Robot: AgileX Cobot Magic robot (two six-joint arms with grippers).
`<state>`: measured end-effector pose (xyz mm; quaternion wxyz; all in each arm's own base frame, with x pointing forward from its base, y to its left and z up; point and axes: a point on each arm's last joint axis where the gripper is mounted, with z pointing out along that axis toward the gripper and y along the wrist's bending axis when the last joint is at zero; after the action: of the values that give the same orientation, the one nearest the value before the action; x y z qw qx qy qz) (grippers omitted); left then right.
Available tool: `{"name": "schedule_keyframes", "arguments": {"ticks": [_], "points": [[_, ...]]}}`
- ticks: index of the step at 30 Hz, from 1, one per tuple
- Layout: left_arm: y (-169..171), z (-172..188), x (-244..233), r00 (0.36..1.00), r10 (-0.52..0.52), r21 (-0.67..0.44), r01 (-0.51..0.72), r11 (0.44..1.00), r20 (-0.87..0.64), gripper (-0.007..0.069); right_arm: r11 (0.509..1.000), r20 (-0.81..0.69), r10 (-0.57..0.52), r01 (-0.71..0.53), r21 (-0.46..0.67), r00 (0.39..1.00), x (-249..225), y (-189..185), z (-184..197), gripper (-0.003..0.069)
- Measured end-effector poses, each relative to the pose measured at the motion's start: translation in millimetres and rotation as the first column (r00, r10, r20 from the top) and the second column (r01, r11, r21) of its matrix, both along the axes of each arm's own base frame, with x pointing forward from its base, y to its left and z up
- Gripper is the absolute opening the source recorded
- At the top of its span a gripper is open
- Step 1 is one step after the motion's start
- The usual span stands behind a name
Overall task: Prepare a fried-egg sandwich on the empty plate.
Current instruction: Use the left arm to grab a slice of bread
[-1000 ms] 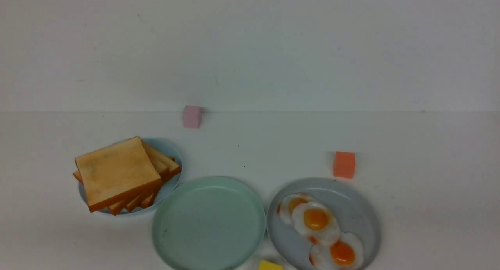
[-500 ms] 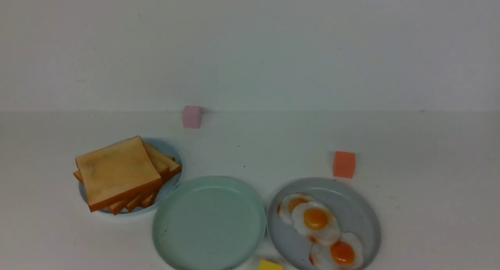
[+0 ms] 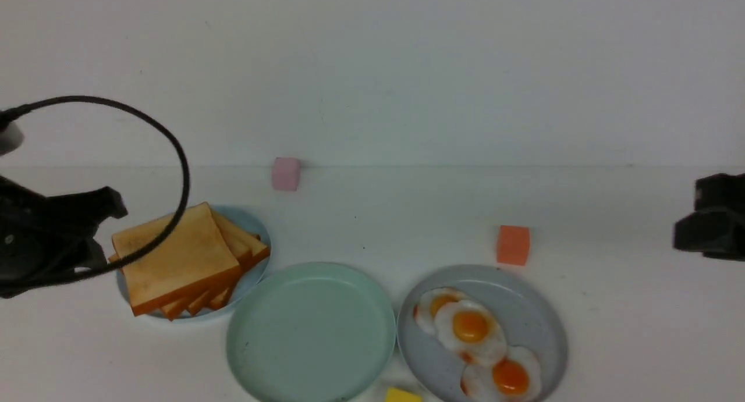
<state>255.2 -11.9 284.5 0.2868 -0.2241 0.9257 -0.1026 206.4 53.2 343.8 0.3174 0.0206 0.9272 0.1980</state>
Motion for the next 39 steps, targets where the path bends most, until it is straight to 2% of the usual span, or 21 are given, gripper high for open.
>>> {"name": "schedule_keyframes", "arguments": {"ticks": [4, 9, 12, 15, 21, 25, 32, 35, 39], "points": [[18, -5, 21, 0.999, 0.026, -0.102, -0.029, 0.994, -0.031, 0.0238, 0.994, 0.011, 0.105, -0.105, 0.020, 0.994, -1, 15, 0, 0.0241], [47, -20, 35, 0.999, 0.037, -0.191, -0.043, 0.981, -0.039, 0.0254, 0.990, 0.011, 0.143, -0.143, 0.011, 0.990, -2, 21, -2, 0.0241], [49, -28, 42, 0.999, -0.005, -0.202, -0.002, 0.979, -0.032, 0.0272, 0.989, 0.011, 0.147, -0.147, 0.009, 0.989, -2, 22, -2, 0.0241], [48, -43, 52, 0.997, -0.072, -0.213, 0.063, 0.975, -0.034, 0.0331, 0.989, 0.011, 0.151, -0.151, 0.003, 0.988, -1, 22, -3, 0.0241], [51, -62, 61, 0.995, -0.078, -0.201, 0.065, 0.977, -0.055, 0.0432, 0.988, 0.011, 0.152, -0.152, 0.002, 0.988, -1, 22, -3, 0.0241], [52, -76, 67, 0.994, -0.073, -0.223, 0.052, 0.973, -0.086, 0.0449, 0.988, 0.011, 0.152, -0.152, 0.002, 0.988, -1, 22, -3, 0.0241], [52, -98, 77, 0.993, -0.049, -0.271, 0.017, 0.962, -0.111, 0.0411, 0.988, 0.012, 0.152, -0.152, 0.002, 0.988, -1, 22, -3, 0.0241], [52, -99, 78, 0.994, -0.052, -0.266, 0.026, 0.964, -0.094, 0.0345, 0.988, 0.012, 0.152, -0.152, 0.002, 0.988, -1, 22, -3, 0.0241], [52, -99, 79, 0.995, -0.054, -0.262, 0.029, 0.965, -0.089, 0.0221, 0.988, 0.011, 0.152, -0.152, 0.002, 0.988, -1, 22, -3, 0.0241]]}}
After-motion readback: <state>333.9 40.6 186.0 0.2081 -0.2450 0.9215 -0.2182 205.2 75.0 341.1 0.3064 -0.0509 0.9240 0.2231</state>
